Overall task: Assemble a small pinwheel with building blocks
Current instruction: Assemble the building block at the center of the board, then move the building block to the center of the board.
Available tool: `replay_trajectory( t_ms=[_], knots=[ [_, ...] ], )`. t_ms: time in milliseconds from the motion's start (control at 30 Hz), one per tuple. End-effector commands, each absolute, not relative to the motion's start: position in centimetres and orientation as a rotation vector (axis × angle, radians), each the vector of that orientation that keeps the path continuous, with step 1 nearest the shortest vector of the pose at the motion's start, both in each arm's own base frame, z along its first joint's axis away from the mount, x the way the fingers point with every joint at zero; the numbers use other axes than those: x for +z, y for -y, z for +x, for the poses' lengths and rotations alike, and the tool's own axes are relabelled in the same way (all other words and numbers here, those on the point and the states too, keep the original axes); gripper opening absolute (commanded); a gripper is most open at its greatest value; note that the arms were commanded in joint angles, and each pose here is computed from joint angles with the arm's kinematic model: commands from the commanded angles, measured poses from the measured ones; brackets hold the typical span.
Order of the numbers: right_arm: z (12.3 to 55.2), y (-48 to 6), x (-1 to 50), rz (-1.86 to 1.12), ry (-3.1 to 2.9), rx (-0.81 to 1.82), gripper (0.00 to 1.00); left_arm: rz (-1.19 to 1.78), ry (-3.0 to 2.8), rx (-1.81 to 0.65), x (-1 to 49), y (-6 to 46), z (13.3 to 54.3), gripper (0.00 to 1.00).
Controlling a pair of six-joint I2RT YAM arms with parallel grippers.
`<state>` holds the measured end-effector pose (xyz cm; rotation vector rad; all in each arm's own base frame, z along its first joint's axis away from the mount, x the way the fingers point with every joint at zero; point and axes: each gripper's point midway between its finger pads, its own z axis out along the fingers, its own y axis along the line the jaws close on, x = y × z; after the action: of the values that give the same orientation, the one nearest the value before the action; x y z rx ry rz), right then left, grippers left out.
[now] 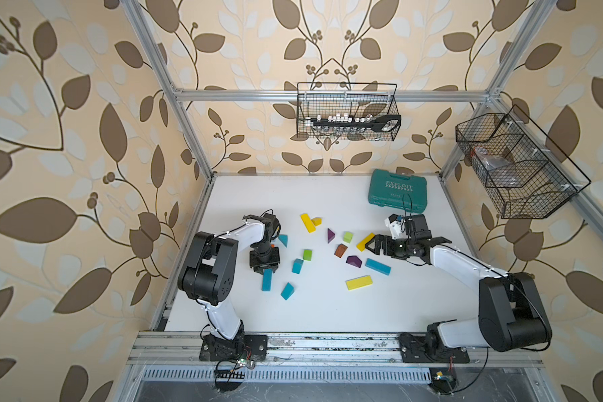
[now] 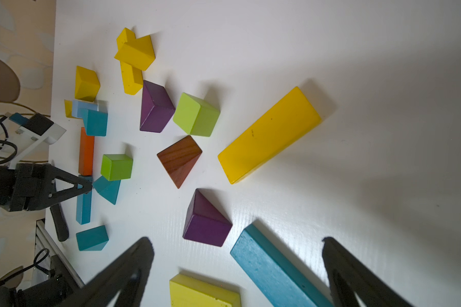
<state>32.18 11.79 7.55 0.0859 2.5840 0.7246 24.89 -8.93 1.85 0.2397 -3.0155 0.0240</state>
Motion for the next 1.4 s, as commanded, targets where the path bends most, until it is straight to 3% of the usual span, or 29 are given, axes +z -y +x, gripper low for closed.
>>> replay_trajectory(
  t_ms=[0,100,167,500,767,1100,1167,1367],
  knots=[
    [32.5,-12.0,7.8,0.091,-2.576,0.752,1.0,0.271,3.074,0.049,5.1,8.6,25.2,0.52],
    [32.5,-12.5,8.4,0.083,-2.556,0.784,1.0,0.303,3.12,0.091,7.3,8.6,24.8,0.65],
    [32.6,-13.1,9.1,0.057,-2.542,0.78,0.99,0.342,3.162,0.112,9.0,8.4,24.6,0.98],
    [36.0,-23.8,11.7,-0.407,-2.507,0.418,0.98,0.366,3.489,0.372,18.2,8.0,26.8,0.99],
    [43.6,-30.6,7.2,-0.655,-2.56,0.146,0.99,0.309,3.415,0.282,16.0,7.7,27.0,0.99],
    [48.7,-33.6,2.9,-0.752,-2.577,0.105,0.99,0.248,3.406,0.191,14.3,6.7,26.0,0.99],
    [48.9,-33.8,2.3,-0.756,-2.59,0.119,0.95,0.246,3.396,0.203,14.1,6.9,25.8,0.99],
    [47.9,-34.2,0.3,-0.822,-2.627,0.165,0.72,0.258,3.381,0.192,13.5,6.8,25.7,0.99]
  ],
)
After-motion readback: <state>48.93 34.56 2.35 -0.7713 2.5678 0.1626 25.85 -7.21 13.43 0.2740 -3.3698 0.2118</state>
